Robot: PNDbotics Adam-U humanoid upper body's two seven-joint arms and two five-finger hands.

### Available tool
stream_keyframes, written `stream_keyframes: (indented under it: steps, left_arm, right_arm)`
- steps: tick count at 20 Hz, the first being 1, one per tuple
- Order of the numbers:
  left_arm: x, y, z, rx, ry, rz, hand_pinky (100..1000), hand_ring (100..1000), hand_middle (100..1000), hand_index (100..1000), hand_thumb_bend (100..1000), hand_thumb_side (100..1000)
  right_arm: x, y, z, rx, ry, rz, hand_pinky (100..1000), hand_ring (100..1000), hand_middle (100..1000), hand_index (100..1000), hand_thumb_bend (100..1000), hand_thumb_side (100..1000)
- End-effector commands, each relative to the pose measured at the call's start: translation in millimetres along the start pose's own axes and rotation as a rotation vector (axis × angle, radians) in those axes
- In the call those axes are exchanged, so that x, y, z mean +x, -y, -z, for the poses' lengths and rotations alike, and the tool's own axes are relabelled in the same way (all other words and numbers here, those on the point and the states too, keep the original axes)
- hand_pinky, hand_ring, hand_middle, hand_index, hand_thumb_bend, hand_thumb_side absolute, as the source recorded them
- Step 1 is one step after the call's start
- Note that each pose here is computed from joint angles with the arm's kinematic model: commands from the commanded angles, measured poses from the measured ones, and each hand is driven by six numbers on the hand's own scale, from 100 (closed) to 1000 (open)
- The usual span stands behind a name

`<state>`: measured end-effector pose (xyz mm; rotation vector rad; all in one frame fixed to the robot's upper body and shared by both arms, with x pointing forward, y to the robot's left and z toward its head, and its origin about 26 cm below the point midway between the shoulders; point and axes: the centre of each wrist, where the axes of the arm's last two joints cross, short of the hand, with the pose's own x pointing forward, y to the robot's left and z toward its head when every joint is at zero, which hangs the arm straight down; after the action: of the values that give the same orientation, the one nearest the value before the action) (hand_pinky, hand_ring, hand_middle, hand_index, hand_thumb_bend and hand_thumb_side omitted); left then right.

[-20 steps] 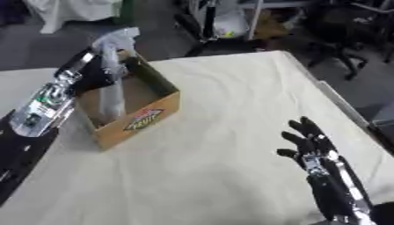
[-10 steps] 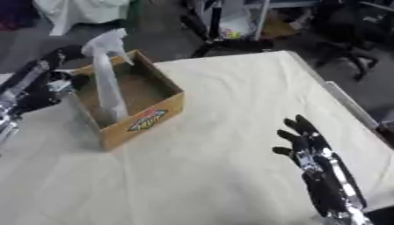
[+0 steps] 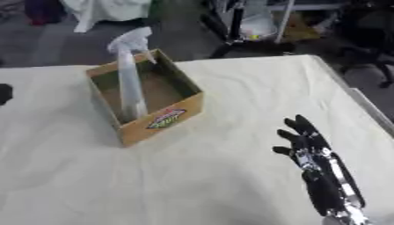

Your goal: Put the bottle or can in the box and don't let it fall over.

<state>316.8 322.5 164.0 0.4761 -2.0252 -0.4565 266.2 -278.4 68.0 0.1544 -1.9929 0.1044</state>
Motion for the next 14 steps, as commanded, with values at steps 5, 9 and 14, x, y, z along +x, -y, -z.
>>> stream_keyframes:
  steps: [5, 9, 14]
  left_arm:
    - [-16.2, 7.6, -35.1, 0.29, -0.088, -0.105, 564, 1000, 928, 835, 473, 640]
    - [-28.5, 25.7, -43.4, 0.361, -0.142, -0.167, 559, 1000, 931, 835, 465, 641]
    - [-33.0, 43.5, -39.3, 0.392, -0.155, -0.222, 558, 1000, 933, 836, 463, 641]
  right_arm:
    - [4.9, 4.0, 0.3, 0.007, 0.008, -0.021, 739, 901, 927, 1000, 100, 550]
    - [4.2, 4.5, -0.6, 0.009, 0.003, -0.022, 738, 901, 927, 1000, 100, 550]
    - [2.4, 1.8, -1.2, 0.024, -0.006, -0.016, 737, 901, 926, 1000, 100, 552]
